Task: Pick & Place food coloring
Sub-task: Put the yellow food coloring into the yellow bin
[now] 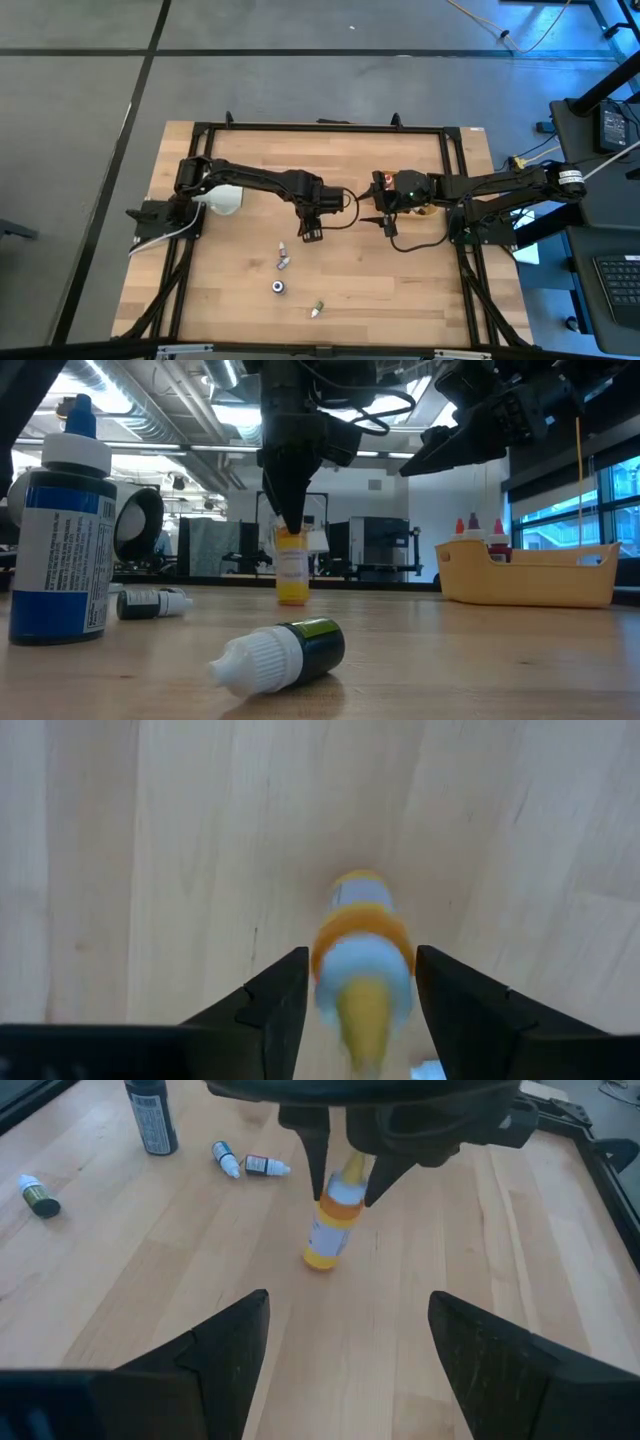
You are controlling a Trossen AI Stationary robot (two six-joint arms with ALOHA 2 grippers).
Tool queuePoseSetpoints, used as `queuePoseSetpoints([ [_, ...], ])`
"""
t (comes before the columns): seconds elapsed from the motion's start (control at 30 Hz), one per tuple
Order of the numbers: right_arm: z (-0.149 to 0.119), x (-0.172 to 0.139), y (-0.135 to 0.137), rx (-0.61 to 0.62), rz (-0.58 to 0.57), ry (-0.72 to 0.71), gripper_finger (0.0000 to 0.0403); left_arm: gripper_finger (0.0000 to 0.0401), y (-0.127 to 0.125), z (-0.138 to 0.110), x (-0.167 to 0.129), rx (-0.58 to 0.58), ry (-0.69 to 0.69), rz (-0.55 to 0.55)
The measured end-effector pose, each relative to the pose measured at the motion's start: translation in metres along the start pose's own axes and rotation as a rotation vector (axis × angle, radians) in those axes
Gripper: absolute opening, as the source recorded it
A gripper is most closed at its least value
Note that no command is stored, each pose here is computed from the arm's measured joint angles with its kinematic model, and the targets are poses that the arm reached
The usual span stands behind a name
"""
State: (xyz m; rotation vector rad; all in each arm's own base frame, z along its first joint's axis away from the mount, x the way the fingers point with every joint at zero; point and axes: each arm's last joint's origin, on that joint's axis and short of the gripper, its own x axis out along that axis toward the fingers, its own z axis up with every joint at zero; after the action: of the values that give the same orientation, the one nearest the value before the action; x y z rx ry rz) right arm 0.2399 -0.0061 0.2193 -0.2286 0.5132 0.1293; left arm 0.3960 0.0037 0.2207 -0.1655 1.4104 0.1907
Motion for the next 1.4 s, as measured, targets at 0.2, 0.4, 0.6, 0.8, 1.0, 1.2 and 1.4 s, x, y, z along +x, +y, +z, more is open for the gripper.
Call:
queuePoseSetpoints([
  [0.2, 0.000, 0.000, 0.000, 0.000, 0.000, 0.000, 0.0277, 0.0183, 0.000, 0.000, 0.000, 0.001, 0.000, 0.000],
  [0.4, 0.000, 0.000, 0.000, 0.000, 0.000, 0.000, 0.0277, 0.0182, 0.000, -0.001, -0.005, 0.028, -0.011, -0.004],
  [0.6, -0.001, 0.000, 0.000, 0.001, 0.003, 0.010, 0.0277, 0.0181, -0.004, -0.008, -0.039, 0.087, -0.109, -0.023],
  [0.8, -0.002, 0.000, 0.000, 0.030, 0.004, 0.016, 0.0277, 0.0184, -0.008, -0.020, -0.066, 0.165, -0.355, -0.064],
  [1.0, -0.001, 0.000, 0.000, 0.088, 0.003, 0.013, 0.0277, 0.0184, -0.011, -0.055, -0.068, 0.173, -0.681, -0.132],
  [1.2, 0.000, 0.000, 0.001, 0.112, 0.012, 0.001, 0.0277, 0.0187, -0.011, -0.094, -0.055, 0.193, -1.045, -0.201],
  [1.4, 0.010, 0.000, -0.002, 0.153, -0.015, -0.099, 0.0277, 0.0185, -0.005, -0.121, -0.040, 0.173, -1.156, -0.233],
])
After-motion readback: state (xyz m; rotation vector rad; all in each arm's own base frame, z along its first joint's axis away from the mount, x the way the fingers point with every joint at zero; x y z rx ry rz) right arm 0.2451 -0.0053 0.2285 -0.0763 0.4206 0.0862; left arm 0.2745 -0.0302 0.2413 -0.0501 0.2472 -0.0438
